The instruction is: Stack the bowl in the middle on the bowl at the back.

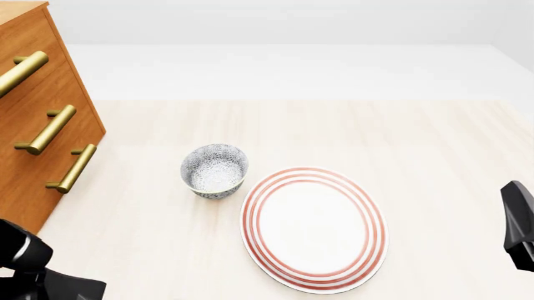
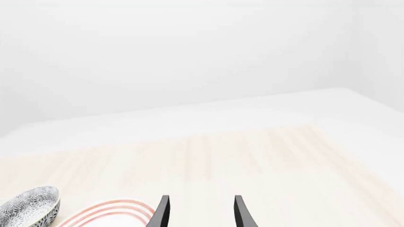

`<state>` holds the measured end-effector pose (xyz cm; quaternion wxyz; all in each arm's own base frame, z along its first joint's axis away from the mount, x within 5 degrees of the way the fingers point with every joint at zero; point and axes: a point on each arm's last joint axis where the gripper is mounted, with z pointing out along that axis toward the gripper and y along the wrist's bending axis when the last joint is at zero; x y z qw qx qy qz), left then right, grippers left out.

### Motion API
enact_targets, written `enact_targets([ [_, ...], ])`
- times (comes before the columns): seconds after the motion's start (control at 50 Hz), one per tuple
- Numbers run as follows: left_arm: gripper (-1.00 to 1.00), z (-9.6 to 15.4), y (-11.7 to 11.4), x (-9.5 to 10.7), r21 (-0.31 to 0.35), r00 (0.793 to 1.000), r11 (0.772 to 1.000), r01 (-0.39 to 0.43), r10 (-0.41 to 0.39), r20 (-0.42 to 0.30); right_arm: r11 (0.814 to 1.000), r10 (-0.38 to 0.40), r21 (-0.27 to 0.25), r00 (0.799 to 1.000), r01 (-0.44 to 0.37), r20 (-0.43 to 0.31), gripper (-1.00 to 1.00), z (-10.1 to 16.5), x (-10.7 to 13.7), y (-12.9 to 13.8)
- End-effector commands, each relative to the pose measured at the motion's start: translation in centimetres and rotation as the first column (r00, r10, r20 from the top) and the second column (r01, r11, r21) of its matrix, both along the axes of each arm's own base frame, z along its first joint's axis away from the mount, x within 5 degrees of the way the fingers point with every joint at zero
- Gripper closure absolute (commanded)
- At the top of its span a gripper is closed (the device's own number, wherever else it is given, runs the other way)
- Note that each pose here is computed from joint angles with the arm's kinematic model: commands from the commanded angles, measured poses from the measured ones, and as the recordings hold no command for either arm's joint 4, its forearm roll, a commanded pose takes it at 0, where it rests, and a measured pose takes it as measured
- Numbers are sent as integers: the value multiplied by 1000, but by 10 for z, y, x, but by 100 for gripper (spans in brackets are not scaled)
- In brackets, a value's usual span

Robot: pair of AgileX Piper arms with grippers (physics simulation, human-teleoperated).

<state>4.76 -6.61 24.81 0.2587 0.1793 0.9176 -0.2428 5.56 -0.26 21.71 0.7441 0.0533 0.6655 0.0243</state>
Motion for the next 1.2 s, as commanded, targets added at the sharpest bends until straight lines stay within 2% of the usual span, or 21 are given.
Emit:
enact_targets([
  [0.02,-100,-3,0,-1,-1,1000,1000,-4,4,-6,1000,1,1,1000,-1,0,-100,0,0,0],
  [0.26,-100,3,3,-1,-4,1000,1000,-4,4,8,1000,1,-2,1000,-1,1,-100,0,0,0],
  [0.44,-100,43,12,-4,-38,997,999,-12,15,81,1000,2,-5,1000,-2,2,-100,0,0,0],
  [0.58,-100,57,24,-9,-25,991,1000,-17,20,133,1000,2,-4,1000,-2,2,-100,0,0,0],
  [0.68,-100,85,39,-20,-66,976,997,-47,60,209,1000,6,-10,1000,-6,2,-100,0,0,0],
  [0.72,-100,89,40,-21,-74,974,996,-48,63,219,1000,6,-10,1000,-6,2,-100,0,0,0],
  [0.8,-100,100,50,-29,-89,961,994,-65,86,264,1000,4,-9,1000,-4,3,-100,1,0,0],
  [0.84,-100,108,55,-35,-117,953,990,-81,111,281,1000,5,-10,1000,-5,3,-100,1,0,0],
  [0.9,-100,118,64,-45,-132,936,986,-105,143,321,1000,5,-8,1000,-5,5,-100,1,0,0],
  [0.94,-100,126,70,-52,-159,921,979,-127,176,347,1000,-2,20,1000,2,-4,-100,2,0,0],
  [1.02,-100,138,78,-65,-205,891,964,-170,239,386,1000,18,1,1000,-18,16,-100,12,-2,1],
  [1.12,-100,137,83,-78,-244,852,940,-238,323,413,999,2,37,1000,-2,18,-100,25,-6,0],
  [1.2,-100,133,86,-86,-264,823,922,-282,374,428,999,-1,45,1000,0,23,-100,42,-11,0],
])
